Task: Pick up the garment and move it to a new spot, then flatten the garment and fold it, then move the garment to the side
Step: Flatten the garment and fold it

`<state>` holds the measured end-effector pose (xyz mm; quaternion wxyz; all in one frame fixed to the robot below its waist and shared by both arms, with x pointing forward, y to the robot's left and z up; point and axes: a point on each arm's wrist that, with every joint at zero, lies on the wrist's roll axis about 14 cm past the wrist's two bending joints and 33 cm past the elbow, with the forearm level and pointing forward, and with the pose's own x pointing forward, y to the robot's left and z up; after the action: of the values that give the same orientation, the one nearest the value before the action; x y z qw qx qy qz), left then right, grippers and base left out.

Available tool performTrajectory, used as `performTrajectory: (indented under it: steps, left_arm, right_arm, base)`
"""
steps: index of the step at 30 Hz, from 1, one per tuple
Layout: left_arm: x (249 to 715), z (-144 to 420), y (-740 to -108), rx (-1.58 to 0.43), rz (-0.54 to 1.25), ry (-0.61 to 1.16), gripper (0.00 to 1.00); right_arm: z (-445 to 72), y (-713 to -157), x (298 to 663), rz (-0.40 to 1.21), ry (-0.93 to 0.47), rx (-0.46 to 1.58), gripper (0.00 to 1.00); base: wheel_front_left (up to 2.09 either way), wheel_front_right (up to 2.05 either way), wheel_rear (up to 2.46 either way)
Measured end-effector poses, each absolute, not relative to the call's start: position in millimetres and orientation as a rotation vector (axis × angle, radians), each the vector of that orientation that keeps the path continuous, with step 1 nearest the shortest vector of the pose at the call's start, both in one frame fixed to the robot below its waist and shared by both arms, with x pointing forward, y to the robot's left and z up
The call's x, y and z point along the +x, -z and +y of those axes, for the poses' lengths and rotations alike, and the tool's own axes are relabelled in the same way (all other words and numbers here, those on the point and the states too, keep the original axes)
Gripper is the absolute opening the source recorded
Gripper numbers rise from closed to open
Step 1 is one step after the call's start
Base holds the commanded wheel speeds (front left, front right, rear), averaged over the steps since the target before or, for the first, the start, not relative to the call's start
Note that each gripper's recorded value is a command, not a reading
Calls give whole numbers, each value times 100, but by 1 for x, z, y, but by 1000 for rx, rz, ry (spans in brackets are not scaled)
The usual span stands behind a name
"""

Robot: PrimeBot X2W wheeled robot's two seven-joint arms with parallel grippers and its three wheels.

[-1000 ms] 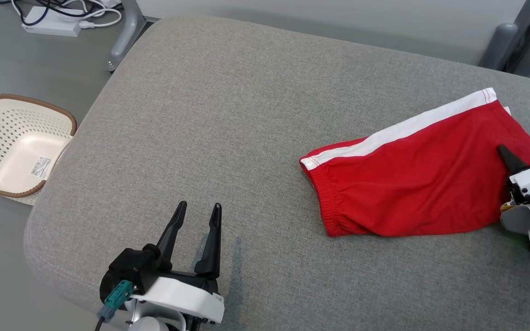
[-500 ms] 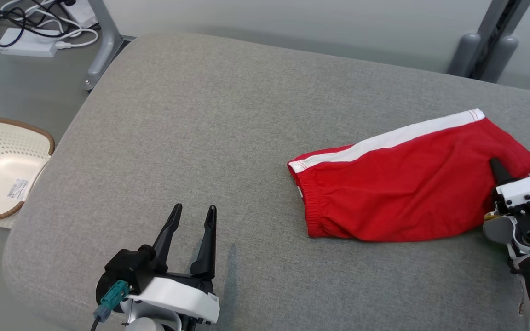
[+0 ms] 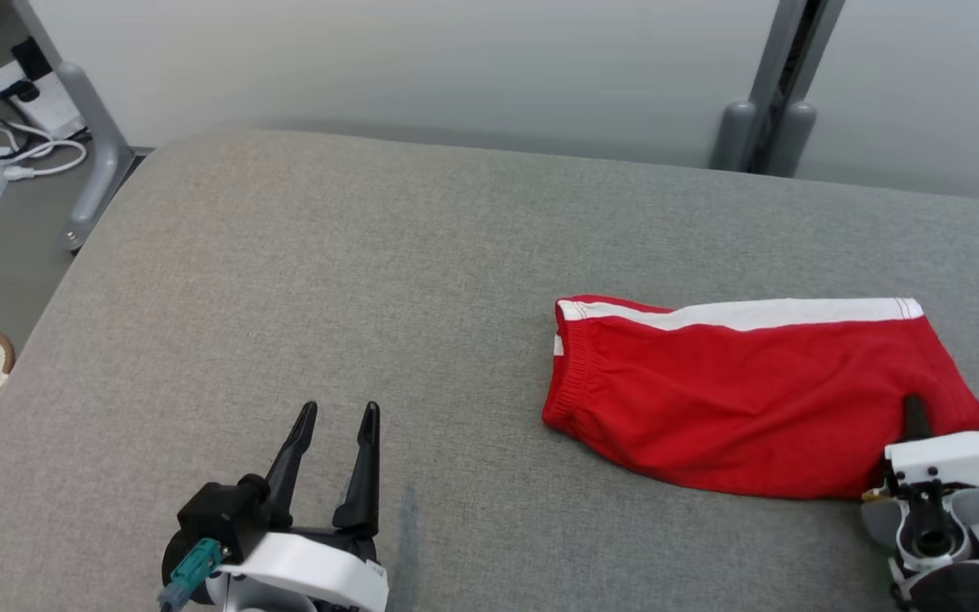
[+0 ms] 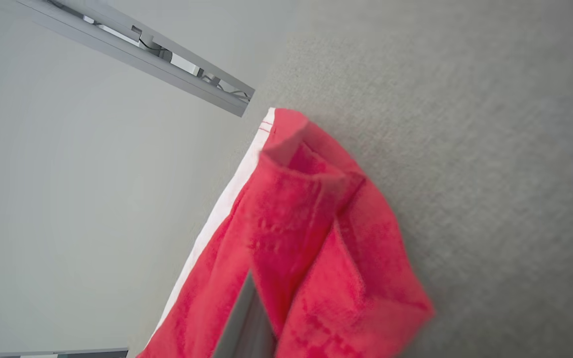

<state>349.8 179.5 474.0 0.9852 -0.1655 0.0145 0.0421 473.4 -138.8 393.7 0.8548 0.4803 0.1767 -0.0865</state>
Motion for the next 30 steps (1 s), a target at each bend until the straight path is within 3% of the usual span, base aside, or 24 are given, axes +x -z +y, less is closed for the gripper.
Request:
performTrajectory:
  steps: [9,16,24,30]
  left_arm:
    - [352,160,-477,-345,24,-16,100]
    - [353,156,-480,-341,16,4,100]
    - [345,165,-480,-363,11,-30,100]
    - [336,177,-481,-387,0,-70,100]
  right_arm:
    - [-165,-381,433,344,289,987,0]
    - [-174,-395,437,287,296,986,0]
    - [-133,-459,469,149,55,898,0]
    - [-79,-498,471,86,-164,813,0]
  base:
    - [0,0,0]
    - [0,0,0]
    - [0,0,0]
    - [0,0,0]
